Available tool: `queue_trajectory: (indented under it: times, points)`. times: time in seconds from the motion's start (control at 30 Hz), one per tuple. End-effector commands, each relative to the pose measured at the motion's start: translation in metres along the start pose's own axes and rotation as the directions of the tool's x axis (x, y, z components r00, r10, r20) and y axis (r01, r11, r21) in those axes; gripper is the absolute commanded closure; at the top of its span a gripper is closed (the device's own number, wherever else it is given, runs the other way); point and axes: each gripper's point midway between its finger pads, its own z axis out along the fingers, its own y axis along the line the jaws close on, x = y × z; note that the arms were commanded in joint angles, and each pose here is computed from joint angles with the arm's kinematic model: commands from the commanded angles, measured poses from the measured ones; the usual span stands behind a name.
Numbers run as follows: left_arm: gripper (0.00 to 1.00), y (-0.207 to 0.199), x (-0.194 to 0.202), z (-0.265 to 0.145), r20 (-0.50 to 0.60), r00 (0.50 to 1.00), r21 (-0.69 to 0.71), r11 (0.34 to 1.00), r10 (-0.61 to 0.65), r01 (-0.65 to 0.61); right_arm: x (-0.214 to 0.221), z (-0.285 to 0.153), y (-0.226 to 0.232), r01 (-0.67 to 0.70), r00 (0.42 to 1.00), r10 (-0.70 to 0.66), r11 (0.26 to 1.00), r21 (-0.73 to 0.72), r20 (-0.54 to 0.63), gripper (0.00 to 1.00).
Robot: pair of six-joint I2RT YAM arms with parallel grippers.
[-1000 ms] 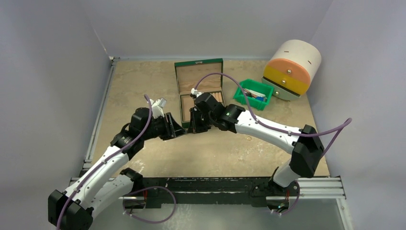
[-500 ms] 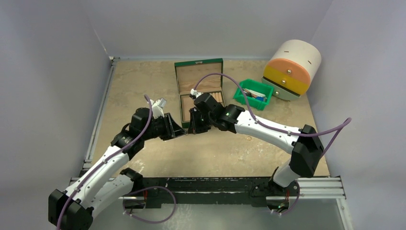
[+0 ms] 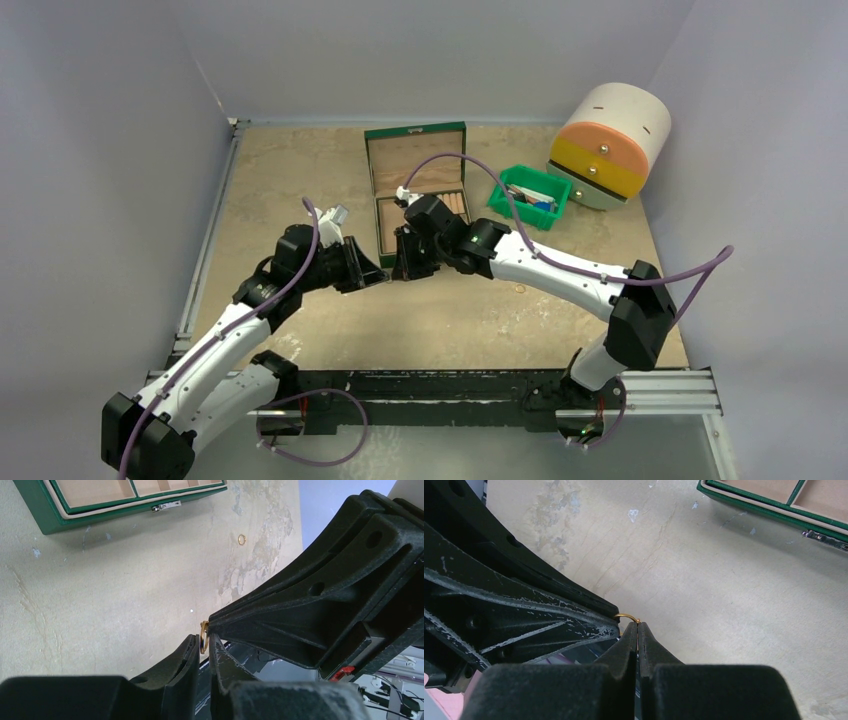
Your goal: Organize the mixed jewelry
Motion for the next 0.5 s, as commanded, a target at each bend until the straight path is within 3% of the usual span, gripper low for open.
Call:
queue_trajectory:
  times: [0.0, 0.17, 0.4, 0.47]
  points:
    - [0.9, -0.0101, -0.0042, 0.0019, 0.016, 1.0, 0.05, 0.999, 0.014, -0.015, -0.0106, -0.0138, 0.0173, 0.034, 0.999, -0.031, 0.997, -0.062, 0.04, 1.0]
    - [1.0, -0.0093, -0.0032, 0.003, 0.009, 1.0, 0.049, 0.999, 0.013, -0.014, -0.008, -0.0154, 0.0193, 0.048, 0.998, -0.044, 0.995, -0.087, 0.046, 1.0]
    - [1.0, -0.009, -0.0041, 0.0028, 0.019, 1.0, 0.05, 0.999, 0.011, -0.012, -0.01, -0.0186, 0.0221, 0.052, 0.996, -0.044, 0.992, -0.111, 0.072, 1.0]
    - [1.0, -0.0108, -0.006, 0.0008, 0.034, 0.999, 0.055, 0.998, 0.01, -0.012, -0.0112, -0.0215, 0.0229, 0.055, 0.995, -0.045, 0.992, -0.117, 0.087, 0.93]
